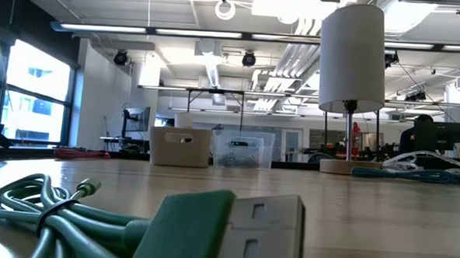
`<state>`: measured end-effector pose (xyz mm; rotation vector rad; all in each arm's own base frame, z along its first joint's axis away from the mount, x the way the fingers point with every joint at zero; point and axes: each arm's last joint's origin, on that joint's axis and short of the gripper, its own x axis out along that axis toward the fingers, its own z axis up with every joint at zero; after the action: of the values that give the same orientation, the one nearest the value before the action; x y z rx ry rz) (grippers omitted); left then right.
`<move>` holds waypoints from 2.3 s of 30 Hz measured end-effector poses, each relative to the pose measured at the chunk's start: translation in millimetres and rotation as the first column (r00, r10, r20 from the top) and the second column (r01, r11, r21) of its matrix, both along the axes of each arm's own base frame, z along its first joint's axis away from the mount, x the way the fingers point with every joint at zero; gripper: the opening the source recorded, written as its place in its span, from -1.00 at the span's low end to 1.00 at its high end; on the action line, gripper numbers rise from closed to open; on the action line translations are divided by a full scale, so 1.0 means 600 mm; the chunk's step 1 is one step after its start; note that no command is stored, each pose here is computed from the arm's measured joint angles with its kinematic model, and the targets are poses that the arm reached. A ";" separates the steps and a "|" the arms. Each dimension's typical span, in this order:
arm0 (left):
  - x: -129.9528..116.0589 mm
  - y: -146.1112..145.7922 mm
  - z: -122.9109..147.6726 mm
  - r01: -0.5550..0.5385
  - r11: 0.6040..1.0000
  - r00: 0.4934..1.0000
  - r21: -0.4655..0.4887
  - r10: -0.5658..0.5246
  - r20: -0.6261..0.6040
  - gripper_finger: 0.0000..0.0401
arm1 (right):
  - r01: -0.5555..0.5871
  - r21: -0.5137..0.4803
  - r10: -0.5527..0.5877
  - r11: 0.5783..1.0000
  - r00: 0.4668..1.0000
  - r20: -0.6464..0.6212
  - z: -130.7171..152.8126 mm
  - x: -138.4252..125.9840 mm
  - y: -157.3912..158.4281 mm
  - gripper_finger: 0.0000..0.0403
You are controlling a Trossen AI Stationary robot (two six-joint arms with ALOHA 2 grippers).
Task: Pick & Place USB Port
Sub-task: Put the orange USB cable into the gray bin
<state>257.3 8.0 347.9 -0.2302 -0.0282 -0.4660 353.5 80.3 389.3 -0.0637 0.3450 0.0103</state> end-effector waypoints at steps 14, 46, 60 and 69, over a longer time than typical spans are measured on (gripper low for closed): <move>0.016 -0.003 0.001 0.001 1.000 0.997 0.007 -0.001 0.077 0.02 | 0.010 -0.003 -0.011 1.000 1.000 -0.021 -0.004 -0.001 -0.001 -0.91; 0.029 -0.013 -0.013 0.038 0.998 0.997 0.059 -0.042 0.065 0.02 | 0.021 0.026 -0.019 0.999 0.998 -0.061 -0.030 0.024 -0.017 -0.91; 0.029 -0.011 -0.013 -0.014 0.977 0.989 0.215 -0.018 0.145 -0.82 | 0.018 0.034 -0.016 0.999 0.998 -0.061 -0.029 0.023 -0.017 -0.91; 0.030 -0.011 -0.015 -0.038 0.973 0.989 0.227 0.004 0.146 -0.84 | -0.036 0.182 0.051 0.983 0.996 -0.079 -0.030 0.023 -0.013 -0.59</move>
<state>275.0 1.2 339.1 0.0310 -0.1181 -0.4598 367.0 72.6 371.5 0.1096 0.4245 0.0882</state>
